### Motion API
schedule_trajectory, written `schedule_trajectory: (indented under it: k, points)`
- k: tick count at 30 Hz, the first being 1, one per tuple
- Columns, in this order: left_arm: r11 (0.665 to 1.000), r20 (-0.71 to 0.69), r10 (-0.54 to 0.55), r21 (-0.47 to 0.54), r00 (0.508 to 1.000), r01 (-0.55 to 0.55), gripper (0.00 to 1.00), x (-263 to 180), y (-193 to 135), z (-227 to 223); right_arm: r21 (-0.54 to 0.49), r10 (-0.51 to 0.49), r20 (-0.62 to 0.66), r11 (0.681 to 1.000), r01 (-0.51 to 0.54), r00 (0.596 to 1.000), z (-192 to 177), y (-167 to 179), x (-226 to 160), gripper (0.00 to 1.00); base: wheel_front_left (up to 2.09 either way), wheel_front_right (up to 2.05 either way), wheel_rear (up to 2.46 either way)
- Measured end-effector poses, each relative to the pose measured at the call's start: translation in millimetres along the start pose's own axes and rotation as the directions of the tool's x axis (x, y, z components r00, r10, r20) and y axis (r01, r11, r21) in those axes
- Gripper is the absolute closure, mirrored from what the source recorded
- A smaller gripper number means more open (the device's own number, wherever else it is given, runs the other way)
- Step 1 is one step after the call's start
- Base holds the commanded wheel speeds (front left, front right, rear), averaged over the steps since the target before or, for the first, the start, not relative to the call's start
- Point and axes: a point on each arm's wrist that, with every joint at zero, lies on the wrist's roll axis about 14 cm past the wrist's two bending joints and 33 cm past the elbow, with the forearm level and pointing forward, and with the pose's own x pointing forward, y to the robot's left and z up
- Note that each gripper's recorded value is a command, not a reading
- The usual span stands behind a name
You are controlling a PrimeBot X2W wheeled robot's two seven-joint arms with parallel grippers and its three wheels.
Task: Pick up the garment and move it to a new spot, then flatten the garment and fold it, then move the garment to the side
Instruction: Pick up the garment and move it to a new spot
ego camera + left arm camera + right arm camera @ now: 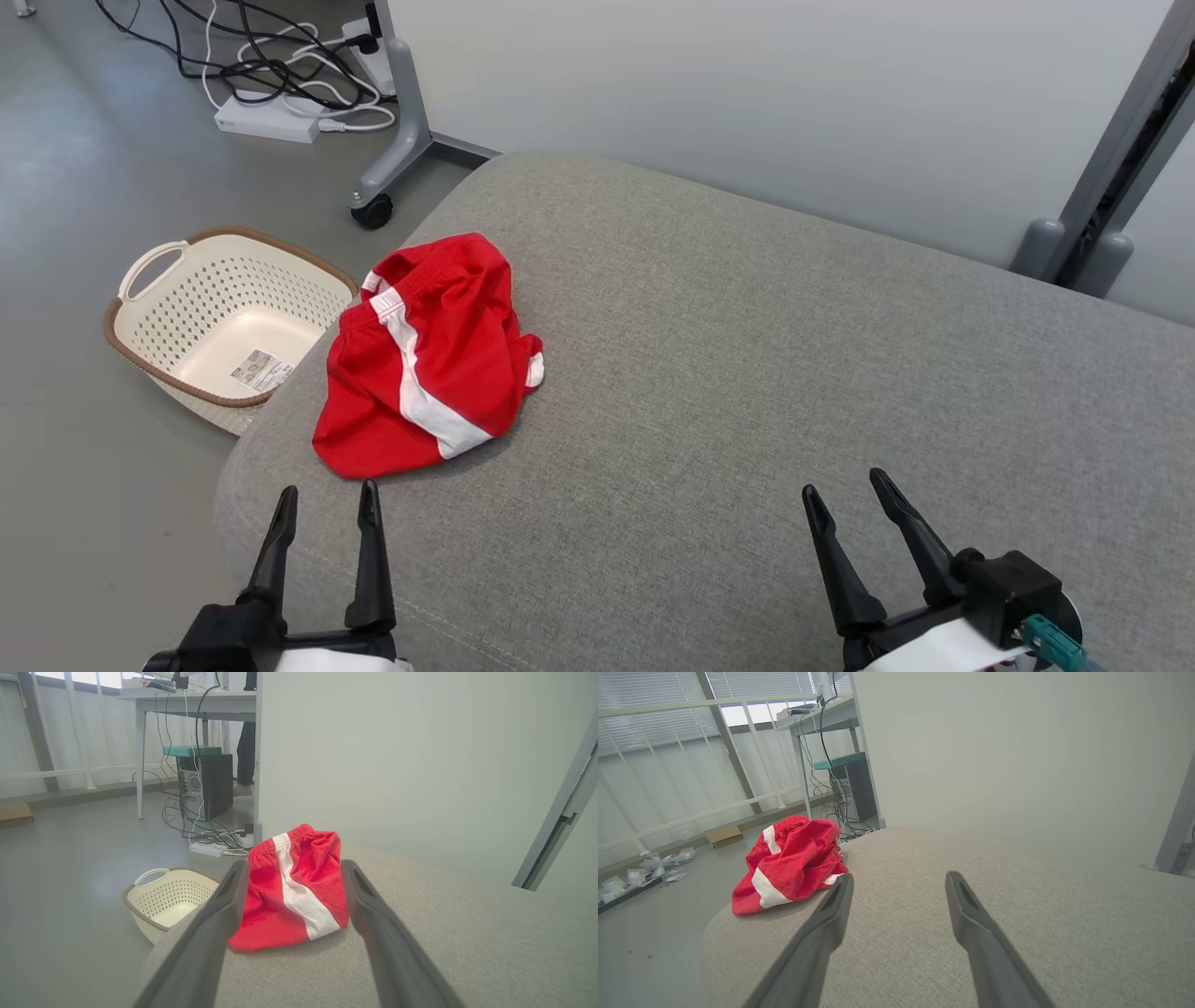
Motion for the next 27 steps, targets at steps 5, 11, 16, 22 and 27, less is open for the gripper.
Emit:
schedule_trajectory:
  k: [5,11,16,22,27]
  points:
    - [0.998,-0.010,0.033,-0.048,0.999,-0.034,0.00,13,2,0,-0.009,-0.013,-0.013,1.000,0.013,1.000,-5,-16,1,0.00,0.00,0.00,0.00]
    - [0.998,0.005,0.038,-0.054,0.999,-0.038,0.00,48,-6,5,-0.019,-0.040,-0.032,0.999,0.040,0.999,-14,-45,3,0.00,0.00,0.00,0.00]
    - [0.998,0.015,0.024,-0.064,1.000,-0.023,0.00,85,-21,6,-0.033,-0.074,-0.056,0.997,0.073,0.996,-25,-76,2,0.00,0.00,0.00,0.00]
    - [0.998,0.020,0.011,-0.060,1.000,-0.010,0.00,128,-35,1,-0.048,-0.114,-0.070,0.993,0.111,0.991,-36,-111,2,0.00,0.00,0.00,0.00]
    - [0.997,-0.060,0.047,-0.060,0.997,-0.051,0.00,154,-28,-31,-0.056,-0.139,-0.086,0.989,0.135,0.987,-45,-131,0,0.00,0.00,0.00,0.00]
